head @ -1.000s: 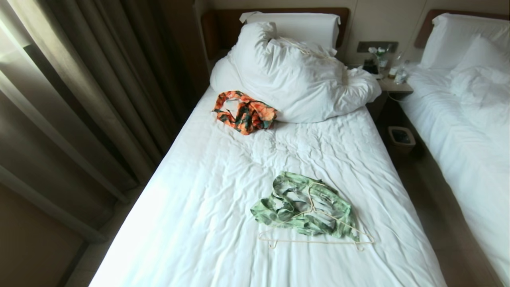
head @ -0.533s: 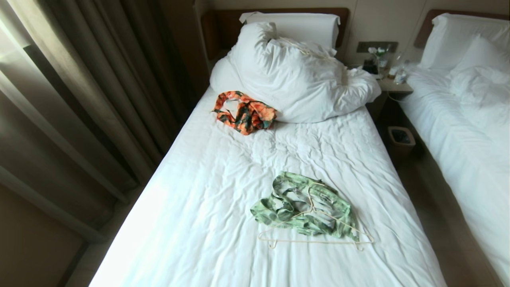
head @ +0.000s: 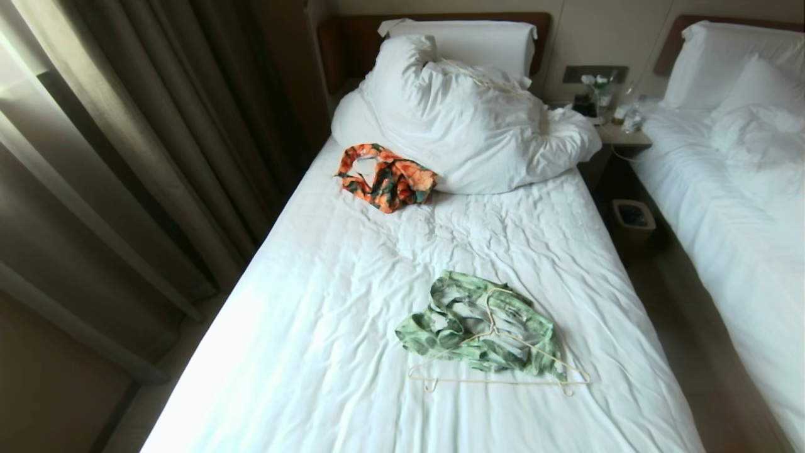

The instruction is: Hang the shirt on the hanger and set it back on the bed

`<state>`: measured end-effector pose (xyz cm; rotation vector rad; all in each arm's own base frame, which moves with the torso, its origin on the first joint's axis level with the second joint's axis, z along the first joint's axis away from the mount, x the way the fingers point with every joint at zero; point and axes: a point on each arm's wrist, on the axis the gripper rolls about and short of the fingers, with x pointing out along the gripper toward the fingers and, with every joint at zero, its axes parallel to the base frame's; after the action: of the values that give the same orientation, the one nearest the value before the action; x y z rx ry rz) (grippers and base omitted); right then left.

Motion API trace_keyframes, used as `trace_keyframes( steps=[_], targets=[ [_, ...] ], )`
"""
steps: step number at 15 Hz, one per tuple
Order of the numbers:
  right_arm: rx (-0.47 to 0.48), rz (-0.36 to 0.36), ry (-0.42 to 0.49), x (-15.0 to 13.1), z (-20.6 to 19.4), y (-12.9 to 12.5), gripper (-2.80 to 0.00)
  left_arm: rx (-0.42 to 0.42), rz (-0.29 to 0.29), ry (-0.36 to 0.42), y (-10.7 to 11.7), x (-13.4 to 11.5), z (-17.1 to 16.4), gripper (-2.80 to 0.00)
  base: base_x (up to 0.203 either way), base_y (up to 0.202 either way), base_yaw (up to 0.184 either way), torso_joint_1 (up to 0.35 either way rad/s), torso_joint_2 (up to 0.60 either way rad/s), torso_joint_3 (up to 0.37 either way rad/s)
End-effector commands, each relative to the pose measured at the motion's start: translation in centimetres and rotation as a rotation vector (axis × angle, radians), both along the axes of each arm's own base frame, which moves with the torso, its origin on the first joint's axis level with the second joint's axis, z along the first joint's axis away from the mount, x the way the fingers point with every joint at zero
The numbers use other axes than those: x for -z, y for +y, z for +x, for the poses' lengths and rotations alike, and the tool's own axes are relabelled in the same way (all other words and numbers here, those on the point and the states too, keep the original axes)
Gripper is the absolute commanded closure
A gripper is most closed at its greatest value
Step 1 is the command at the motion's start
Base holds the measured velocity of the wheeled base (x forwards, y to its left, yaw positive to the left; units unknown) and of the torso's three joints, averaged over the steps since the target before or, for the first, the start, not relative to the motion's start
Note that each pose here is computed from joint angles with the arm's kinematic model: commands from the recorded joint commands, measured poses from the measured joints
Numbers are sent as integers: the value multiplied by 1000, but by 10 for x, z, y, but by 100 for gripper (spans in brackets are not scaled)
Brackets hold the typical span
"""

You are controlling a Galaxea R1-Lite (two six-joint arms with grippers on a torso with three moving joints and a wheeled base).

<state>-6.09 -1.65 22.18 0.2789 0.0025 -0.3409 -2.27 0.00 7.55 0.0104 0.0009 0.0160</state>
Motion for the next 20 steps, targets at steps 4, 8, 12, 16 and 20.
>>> trace_keyframes(
  steps=[4,8,12,16,20],
  targets=[
    [-99,0,32,27,-2,12,0,-1,-1,-1,0,0,0,0,0,0,0,0,0,0],
    [-267,-83,89,74,0,15,0,-1,-1,-1,0,0,0,0,0,0,0,0,0,0],
    [-349,-233,80,125,22,17,0,-1,-1,-1,0,0,0,0,0,0,0,0,0,0],
    [-339,-367,-21,143,38,17,0,-1,-1,-1,0,0,0,0,0,0,0,0,0,0],
    [-347,-339,13,147,38,17,0,-1,-1,-1,0,0,0,0,0,0,0,0,0,0]
  ],
)
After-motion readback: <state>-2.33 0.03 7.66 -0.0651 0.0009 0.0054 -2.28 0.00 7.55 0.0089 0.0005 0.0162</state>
